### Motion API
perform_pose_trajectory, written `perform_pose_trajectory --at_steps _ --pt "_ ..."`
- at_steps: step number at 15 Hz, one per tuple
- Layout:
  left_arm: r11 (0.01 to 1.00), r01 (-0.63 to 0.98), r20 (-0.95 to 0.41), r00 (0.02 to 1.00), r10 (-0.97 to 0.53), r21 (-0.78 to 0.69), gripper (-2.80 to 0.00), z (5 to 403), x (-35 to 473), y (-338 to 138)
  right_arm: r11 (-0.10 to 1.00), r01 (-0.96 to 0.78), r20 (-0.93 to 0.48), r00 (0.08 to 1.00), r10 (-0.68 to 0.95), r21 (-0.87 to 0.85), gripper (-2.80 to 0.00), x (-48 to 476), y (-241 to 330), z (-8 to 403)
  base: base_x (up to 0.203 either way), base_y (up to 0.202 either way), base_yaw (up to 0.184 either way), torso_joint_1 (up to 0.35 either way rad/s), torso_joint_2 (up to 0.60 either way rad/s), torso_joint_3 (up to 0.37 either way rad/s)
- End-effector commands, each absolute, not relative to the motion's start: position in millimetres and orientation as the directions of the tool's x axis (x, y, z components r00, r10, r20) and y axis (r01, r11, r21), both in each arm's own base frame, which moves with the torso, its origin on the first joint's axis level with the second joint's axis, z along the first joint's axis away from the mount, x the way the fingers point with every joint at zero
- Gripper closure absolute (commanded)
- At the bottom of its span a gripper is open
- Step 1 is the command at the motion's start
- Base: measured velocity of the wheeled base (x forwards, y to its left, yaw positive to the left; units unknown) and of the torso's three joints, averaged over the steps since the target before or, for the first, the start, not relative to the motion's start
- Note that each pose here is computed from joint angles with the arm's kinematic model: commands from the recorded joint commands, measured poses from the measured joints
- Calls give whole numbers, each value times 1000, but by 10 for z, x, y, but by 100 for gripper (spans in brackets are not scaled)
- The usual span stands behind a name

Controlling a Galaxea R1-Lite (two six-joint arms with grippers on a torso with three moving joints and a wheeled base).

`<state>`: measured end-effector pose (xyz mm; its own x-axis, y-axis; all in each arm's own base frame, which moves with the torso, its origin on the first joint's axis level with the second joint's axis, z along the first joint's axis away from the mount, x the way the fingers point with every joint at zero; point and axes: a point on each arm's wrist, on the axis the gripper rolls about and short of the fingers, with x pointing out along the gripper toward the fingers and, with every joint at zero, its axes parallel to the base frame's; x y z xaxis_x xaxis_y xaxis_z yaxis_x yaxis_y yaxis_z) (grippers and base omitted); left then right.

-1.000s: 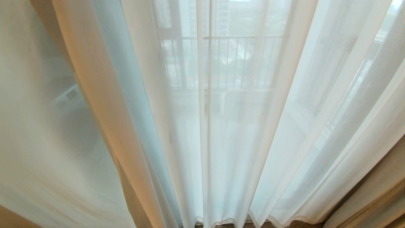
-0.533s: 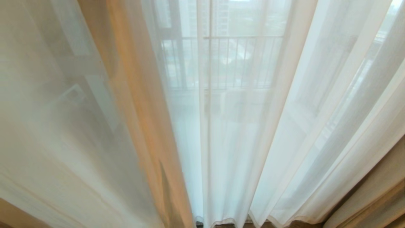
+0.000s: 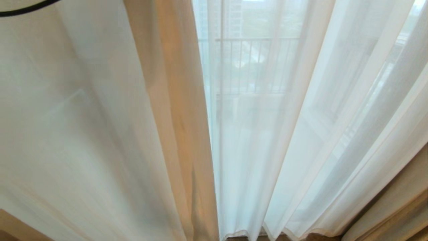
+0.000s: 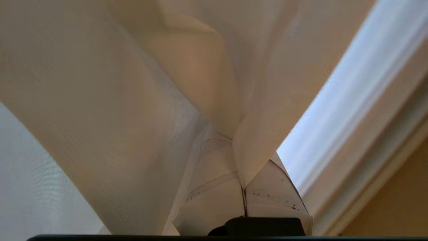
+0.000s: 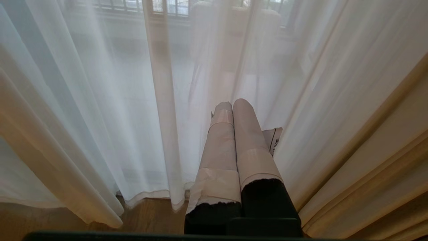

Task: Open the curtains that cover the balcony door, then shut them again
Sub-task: Close the inner curtains on both sides

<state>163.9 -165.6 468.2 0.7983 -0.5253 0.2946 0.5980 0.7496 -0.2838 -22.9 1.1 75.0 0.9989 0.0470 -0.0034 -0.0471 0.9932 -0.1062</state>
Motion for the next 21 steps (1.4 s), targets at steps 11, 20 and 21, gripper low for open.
perform_pose_trajectory --at_steps 11,20,21 --pt "671 696 209 718 -664 -256 0 4333 1748 -2468 993 -48 -5 999 48 -107 0 -228 11 750 0 0 0 0 0 0" --pt "699 667 173 743 -646 -256 0 4220 1913 -2537 993 -48 -5 999 48 -108 0 -228 11 750 0 0 0 0 0 0" --pt "705 660 171 750 -639 -258 0 4217 1928 -2523 993 -48 -5 999 48 -108 0 -228 11 750 0 0 0 0 0 0"
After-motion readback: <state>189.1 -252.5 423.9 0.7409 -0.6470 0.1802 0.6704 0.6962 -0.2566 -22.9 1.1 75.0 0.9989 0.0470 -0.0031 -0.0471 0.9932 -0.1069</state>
